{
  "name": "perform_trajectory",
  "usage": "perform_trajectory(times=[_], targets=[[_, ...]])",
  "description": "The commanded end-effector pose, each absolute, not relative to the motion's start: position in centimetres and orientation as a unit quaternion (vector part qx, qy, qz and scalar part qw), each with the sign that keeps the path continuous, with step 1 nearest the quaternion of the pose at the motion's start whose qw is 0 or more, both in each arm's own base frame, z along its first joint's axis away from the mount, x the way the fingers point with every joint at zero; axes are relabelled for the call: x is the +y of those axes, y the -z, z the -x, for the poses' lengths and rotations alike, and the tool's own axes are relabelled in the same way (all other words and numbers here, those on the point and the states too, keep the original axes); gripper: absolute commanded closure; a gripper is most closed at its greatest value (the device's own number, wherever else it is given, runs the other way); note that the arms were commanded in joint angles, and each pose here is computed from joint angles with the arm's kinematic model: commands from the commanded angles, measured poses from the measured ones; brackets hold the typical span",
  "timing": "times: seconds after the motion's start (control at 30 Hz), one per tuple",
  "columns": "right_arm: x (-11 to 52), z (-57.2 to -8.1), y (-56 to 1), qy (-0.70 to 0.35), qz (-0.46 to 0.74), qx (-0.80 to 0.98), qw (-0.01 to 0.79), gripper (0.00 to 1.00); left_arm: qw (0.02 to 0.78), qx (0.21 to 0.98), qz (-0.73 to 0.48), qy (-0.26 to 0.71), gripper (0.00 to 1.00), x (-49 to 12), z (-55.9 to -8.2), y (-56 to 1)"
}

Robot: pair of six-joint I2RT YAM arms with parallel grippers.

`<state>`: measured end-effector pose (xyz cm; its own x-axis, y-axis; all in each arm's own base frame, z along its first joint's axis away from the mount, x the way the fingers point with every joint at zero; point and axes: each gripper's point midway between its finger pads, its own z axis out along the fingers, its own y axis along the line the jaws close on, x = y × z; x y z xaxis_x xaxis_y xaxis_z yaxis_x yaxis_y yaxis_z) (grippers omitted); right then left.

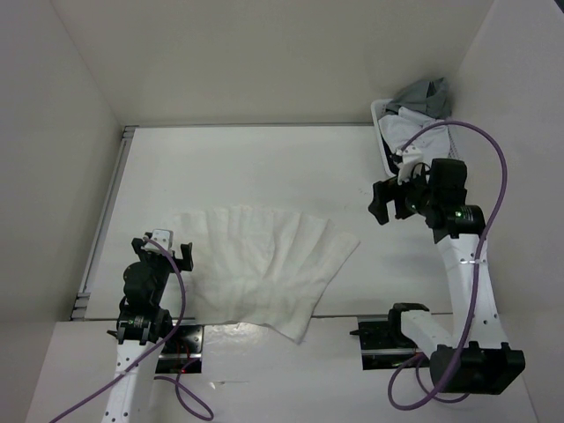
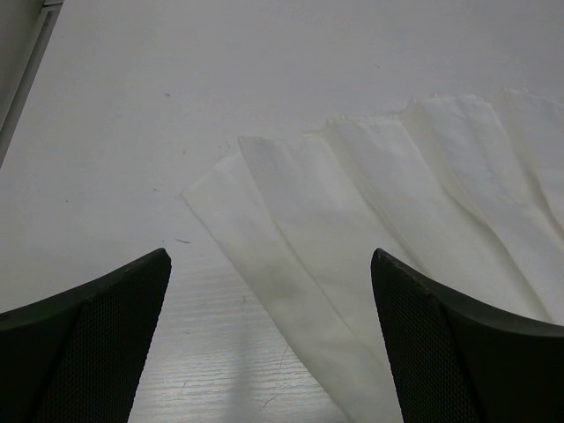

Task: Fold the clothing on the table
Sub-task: Move the skirt to the center of the board

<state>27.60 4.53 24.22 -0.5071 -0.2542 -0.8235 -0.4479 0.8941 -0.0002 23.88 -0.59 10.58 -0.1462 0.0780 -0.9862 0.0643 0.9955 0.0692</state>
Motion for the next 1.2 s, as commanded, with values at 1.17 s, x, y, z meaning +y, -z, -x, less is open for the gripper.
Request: perform_trajectory(times=[1.17], targets=[[13.3, -26.7, -20.6, -0.218, 0.349, 0.851, 0.327, 0.01, 0.43, 0.898, -0.054, -0.08, 0.0, 3.3, -29.8, -33.7]])
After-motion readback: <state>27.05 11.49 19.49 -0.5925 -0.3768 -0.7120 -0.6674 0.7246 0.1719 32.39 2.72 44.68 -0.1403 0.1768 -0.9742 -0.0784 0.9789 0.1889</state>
